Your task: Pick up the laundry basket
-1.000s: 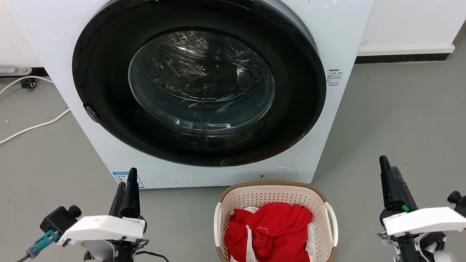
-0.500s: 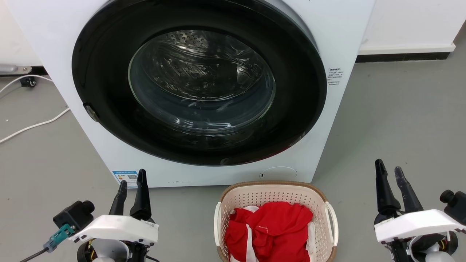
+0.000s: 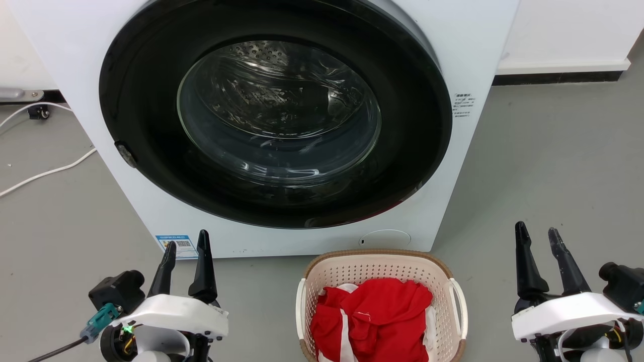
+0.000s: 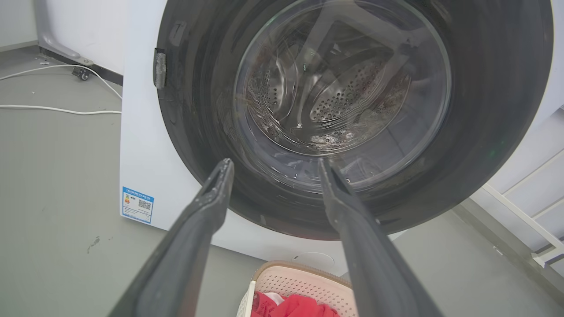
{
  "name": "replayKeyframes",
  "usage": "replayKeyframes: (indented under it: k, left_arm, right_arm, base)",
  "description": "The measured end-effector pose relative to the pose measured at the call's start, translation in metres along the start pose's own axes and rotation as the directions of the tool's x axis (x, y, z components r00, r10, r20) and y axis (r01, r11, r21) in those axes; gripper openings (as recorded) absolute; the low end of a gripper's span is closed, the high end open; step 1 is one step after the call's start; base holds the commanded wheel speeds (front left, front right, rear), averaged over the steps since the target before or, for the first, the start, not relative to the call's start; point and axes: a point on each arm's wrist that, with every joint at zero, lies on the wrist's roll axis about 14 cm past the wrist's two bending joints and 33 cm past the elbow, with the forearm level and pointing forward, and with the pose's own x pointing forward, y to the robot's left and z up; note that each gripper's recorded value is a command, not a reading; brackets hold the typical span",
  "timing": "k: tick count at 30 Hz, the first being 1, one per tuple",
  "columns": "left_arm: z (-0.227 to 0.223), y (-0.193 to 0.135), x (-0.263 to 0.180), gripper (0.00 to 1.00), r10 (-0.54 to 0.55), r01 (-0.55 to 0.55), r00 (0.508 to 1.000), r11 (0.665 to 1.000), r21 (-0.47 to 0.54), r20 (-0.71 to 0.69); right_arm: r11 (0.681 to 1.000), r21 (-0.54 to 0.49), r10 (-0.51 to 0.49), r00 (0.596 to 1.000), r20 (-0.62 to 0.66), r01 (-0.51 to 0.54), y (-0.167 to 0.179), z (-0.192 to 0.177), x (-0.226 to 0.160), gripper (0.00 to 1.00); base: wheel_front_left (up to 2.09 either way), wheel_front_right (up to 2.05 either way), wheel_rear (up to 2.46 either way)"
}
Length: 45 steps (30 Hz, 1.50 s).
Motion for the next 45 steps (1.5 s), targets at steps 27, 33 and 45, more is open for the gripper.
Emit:
replayKeyframes:
  k: [27, 33, 45]
  left_arm:
    - [0.002, -0.012, -0.001, 1.0, -0.064, 0.051, 0.997, 0.958, 0.282, 0.037]
    - [0.001, -0.014, -0.002, 1.0, -0.079, 0.061, 0.996, 0.942, 0.331, 0.041]
    - [0.0, -0.017, -0.003, 1.0, -0.099, 0.069, 0.994, 0.903, 0.425, 0.047]
  right_arm:
    - [0.961, -0.273, 0.058, 0.998, 0.028, -0.048, 0.009, 0.005, -0.002, 1.0]
    - [0.943, -0.327, 0.071, 0.997, 0.025, -0.059, 0.011, 0.004, -0.003, 1.0]
    - [0.906, -0.416, 0.091, 0.995, 0.028, -0.071, 0.012, 0.004, -0.004, 1.0]
  base:
    - [0.0, 0.0, 0.0]
    - [0.0, 0.0, 0.0]
    - [0.0, 0.0, 0.0]
